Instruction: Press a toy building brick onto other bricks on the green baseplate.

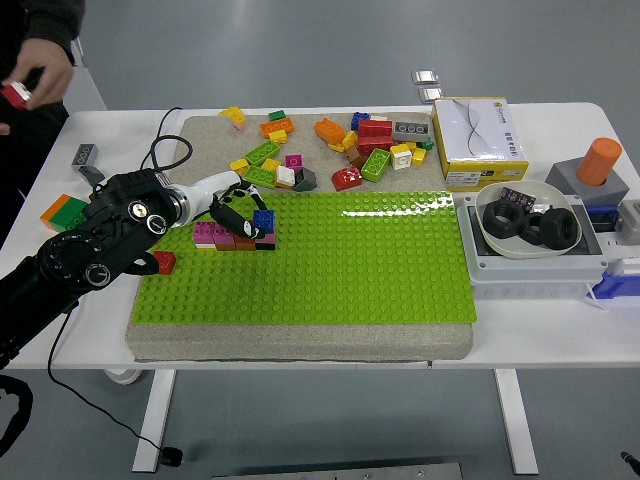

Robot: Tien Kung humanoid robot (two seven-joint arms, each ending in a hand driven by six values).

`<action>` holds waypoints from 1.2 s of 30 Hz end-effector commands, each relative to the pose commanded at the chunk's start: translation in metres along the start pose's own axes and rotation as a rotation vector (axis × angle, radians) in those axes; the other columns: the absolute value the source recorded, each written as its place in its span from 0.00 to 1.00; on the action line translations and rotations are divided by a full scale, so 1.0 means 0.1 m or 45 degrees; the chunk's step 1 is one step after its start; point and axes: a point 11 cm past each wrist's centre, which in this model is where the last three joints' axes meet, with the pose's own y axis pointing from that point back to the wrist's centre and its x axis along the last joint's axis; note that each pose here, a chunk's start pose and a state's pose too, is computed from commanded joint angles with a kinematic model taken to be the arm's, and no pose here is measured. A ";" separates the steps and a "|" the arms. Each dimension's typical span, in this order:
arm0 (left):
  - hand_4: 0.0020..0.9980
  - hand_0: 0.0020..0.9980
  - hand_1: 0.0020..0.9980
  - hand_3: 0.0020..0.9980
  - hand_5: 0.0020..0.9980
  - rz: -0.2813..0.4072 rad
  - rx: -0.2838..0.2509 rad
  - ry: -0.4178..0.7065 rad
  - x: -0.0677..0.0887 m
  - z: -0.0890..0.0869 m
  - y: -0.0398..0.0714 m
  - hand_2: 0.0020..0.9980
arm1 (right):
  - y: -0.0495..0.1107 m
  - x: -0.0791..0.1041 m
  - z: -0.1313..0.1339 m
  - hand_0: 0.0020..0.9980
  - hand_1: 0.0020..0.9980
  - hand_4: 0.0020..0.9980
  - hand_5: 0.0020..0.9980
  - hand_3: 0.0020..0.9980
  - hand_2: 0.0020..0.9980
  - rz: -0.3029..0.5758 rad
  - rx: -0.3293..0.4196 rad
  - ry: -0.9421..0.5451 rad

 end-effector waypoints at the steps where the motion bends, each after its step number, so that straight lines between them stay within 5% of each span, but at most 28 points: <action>1: 0.84 1.00 1.00 0.52 0.00 0.001 0.001 0.000 0.00 0.00 0.00 0.99 | 0.00 0.00 0.00 0.52 0.61 0.91 1.00 0.82 0.71 0.000 0.000 0.000; 17: 0.82 1.00 1.00 0.53 0.00 0.000 0.008 -0.002 -0.04 -0.05 -0.01 0.99 | 0.00 0.00 0.02 0.52 0.60 0.91 1.00 0.81 0.71 -0.003 -0.003 0.004; 18: 0.75 1.00 1.00 0.54 0.00 -0.001 0.007 -0.002 -0.04 -0.04 -0.01 0.99 | 0.00 0.00 0.02 0.52 0.61 0.91 1.00 0.82 0.71 -0.003 -0.003 0.004; 22: 0.75 1.00 1.00 0.54 0.00 -0.002 0.001 0.001 -0.04 -0.03 -0.01 0.99 | 0.00 -0.01 0.02 0.52 0.61 0.91 1.00 0.82 0.71 -0.004 -0.002 0.004; 23: 0.66 1.00 1.00 0.56 0.00 -0.002 -0.001 0.003 -0.05 -0.02 -0.01 1.00 | 0.00 -0.01 0.02 0.52 0.60 0.91 1.00 0.82 0.71 -0.003 -0.002 0.004; 36: 0.62 0.99 1.00 0.56 0.00 -0.023 0.001 0.000 -0.07 -0.03 -0.02 1.00 | 0.00 0.00 0.02 0.52 0.60 0.91 1.00 0.82 0.71 -0.003 -0.002 0.001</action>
